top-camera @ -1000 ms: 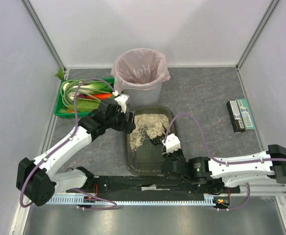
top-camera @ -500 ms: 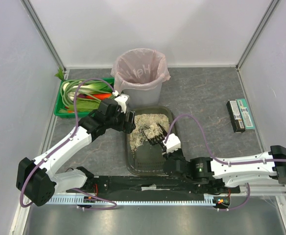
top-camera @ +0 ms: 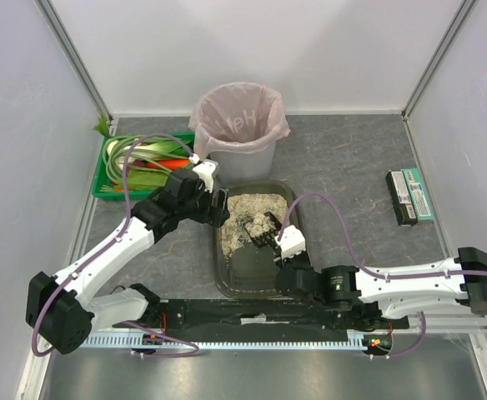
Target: Clean the litter box
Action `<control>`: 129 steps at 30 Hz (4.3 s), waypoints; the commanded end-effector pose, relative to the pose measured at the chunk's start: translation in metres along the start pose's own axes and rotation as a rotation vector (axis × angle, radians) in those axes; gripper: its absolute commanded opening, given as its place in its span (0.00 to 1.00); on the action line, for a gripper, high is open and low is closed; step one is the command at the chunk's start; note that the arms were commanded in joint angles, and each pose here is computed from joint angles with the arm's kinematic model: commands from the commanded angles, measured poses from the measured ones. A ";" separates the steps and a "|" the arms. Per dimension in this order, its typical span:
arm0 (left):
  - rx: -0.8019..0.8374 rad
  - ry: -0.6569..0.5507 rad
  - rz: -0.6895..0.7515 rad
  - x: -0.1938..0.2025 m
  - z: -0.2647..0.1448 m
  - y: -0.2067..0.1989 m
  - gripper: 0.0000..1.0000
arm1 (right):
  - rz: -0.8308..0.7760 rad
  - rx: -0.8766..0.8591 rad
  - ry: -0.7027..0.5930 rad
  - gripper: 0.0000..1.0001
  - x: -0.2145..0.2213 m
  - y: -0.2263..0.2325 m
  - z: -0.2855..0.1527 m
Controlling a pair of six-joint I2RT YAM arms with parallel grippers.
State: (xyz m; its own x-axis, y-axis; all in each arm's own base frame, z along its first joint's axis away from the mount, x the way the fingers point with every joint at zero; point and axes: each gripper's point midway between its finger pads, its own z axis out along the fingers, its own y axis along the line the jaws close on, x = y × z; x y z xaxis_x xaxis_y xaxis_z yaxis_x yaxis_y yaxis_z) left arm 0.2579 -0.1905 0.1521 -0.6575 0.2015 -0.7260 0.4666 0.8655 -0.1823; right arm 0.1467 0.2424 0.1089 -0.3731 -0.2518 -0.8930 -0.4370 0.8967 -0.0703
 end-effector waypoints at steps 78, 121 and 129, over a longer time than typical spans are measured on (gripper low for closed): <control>-0.033 -0.174 0.019 -0.032 -0.020 0.013 0.91 | 0.176 0.142 -0.360 0.00 -0.037 -0.007 -0.023; -0.016 -0.174 0.010 -0.032 -0.020 0.012 0.92 | 0.143 0.029 -0.242 0.00 -0.033 -0.014 0.000; -0.021 -0.192 0.004 -0.035 -0.024 0.013 0.92 | 0.052 -0.019 -0.227 0.00 -0.045 -0.002 -0.005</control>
State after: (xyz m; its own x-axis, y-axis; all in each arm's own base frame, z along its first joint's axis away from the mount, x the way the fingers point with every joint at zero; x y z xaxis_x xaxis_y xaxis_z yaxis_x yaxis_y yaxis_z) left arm 0.2680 -0.1748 0.1750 -0.5878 0.1263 -0.7991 0.4299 0.8855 -0.1763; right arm 0.1594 0.2427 0.1247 -0.2214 -0.1733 -0.9597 -0.4282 0.9014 -0.0640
